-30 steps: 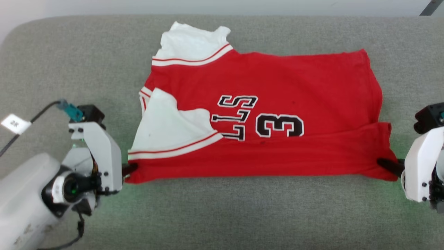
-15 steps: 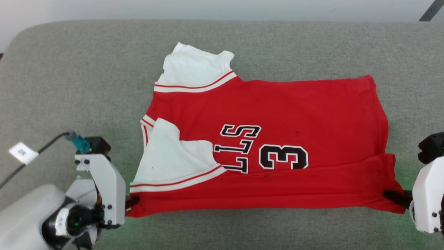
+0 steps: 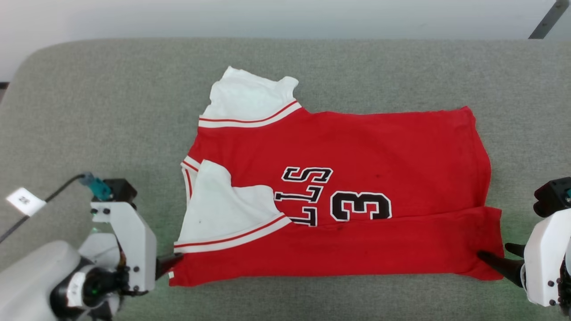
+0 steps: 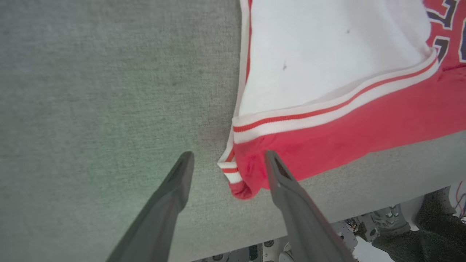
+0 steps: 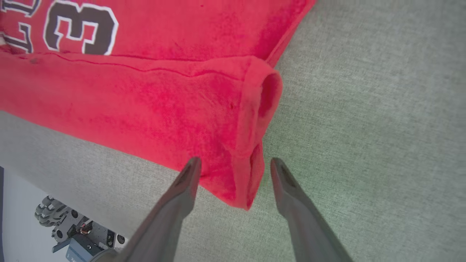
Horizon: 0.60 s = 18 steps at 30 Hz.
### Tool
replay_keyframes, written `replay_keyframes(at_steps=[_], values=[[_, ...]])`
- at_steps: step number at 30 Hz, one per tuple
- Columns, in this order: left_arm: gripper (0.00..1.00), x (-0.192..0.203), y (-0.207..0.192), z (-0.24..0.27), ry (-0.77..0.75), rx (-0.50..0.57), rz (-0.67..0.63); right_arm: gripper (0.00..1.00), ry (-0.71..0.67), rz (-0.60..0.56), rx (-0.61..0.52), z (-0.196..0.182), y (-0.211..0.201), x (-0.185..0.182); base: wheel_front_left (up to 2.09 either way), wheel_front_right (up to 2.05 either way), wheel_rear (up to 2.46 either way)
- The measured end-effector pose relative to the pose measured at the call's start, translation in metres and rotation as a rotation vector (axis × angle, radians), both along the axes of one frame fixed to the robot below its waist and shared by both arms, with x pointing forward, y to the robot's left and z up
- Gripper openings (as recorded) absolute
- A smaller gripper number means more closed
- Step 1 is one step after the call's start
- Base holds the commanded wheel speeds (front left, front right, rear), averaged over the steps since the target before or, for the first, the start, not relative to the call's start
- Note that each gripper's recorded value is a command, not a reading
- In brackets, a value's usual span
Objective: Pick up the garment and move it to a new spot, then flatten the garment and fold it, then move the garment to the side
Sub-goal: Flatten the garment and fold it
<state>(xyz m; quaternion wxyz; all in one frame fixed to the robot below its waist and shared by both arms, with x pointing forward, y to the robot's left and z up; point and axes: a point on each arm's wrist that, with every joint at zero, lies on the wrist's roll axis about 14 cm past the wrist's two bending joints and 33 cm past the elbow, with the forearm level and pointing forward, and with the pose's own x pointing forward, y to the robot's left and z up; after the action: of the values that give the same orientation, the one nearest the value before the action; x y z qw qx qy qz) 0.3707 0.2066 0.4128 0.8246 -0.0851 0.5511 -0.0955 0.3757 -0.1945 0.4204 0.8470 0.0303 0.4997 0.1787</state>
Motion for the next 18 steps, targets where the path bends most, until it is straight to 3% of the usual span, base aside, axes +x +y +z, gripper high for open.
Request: replay_keyframes(at_steps=[10,14,18], values=[[1.00,0.041,0.004,0.049,-0.179,0.051,-0.035,1.00,-0.156,-0.054,0.017,0.028,-0.007,0.005,0.00,0.00,0.00],[1.00,0.072,-0.006,0.077,-0.313,0.051,-0.065,1.00,-0.307,-0.092,0.046,0.052,-0.006,0.017,0.00,0.00,0.00],[1.00,0.109,-0.020,0.103,-0.468,0.048,-0.108,1.00,-0.544,-0.169,0.080,0.087,-0.012,0.038,0.00,0.00,0.00]])
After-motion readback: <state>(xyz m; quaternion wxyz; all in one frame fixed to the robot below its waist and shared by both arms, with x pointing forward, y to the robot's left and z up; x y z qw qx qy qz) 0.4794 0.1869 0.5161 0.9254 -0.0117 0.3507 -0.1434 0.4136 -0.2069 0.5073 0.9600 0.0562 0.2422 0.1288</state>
